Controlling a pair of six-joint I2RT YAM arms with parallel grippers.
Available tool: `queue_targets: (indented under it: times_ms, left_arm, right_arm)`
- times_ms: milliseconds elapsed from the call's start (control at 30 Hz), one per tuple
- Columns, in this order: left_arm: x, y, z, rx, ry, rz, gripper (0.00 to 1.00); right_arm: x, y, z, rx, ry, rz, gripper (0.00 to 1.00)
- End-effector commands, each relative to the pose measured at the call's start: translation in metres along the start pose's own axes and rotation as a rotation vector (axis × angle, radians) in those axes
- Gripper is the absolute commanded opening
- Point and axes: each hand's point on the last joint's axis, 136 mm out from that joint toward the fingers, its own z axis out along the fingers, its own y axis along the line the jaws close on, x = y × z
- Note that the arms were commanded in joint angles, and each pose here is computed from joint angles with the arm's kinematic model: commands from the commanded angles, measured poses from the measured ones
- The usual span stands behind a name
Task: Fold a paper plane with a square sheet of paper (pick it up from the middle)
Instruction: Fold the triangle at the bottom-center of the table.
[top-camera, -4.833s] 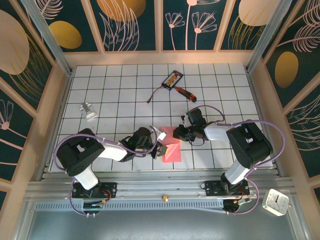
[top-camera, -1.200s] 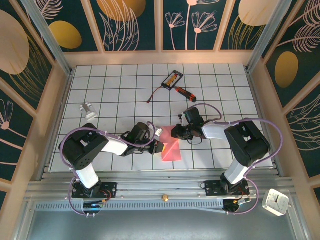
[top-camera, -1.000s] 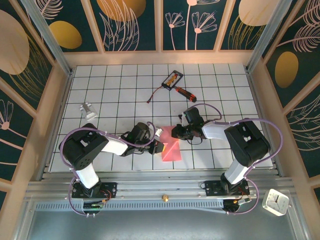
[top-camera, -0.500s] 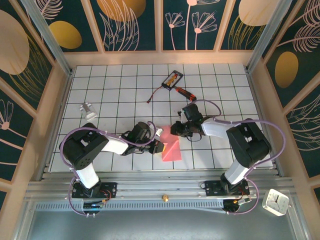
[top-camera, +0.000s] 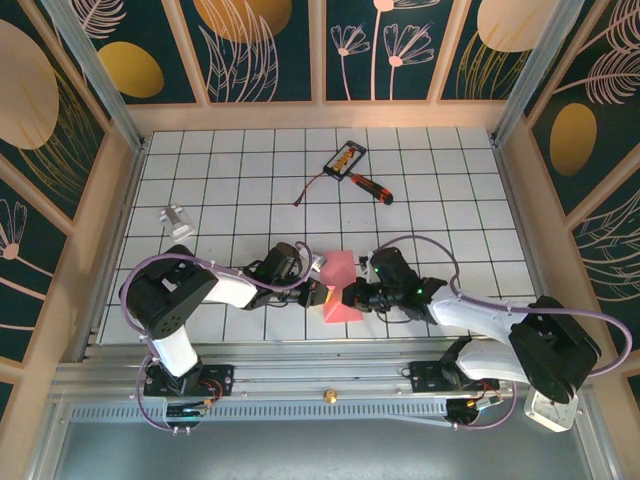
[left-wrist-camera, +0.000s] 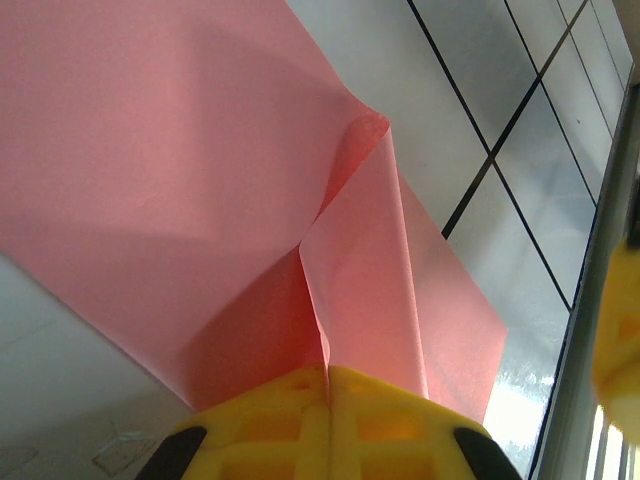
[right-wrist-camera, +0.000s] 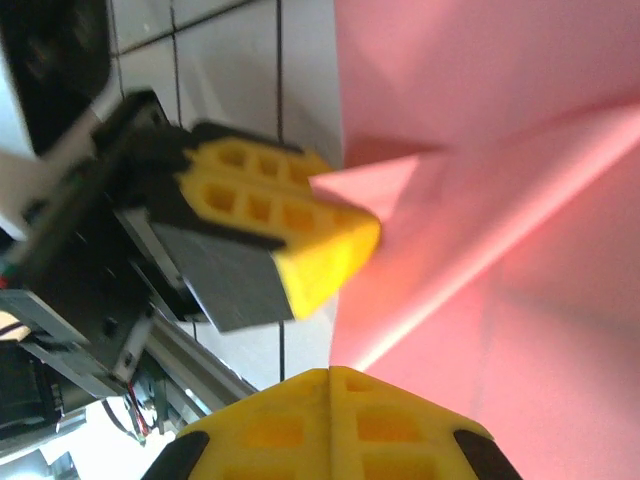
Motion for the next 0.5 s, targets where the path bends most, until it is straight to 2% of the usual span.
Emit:
queue_targets:
  times_ms: [0,467]
  left_arm:
    - [0.038,0.042,0.006,-0.148,0.112,-0.097,0.00]
    - [0.042,0.045,0.009,-0.153,0.134,-0.115,0.00]
  right_arm:
    - [0.000,0.015,0.005,-0.056,-0.046,0.049,0.00]
    - [0.021,0.018,0.040,-0.034,0.031,0.018,0.00]
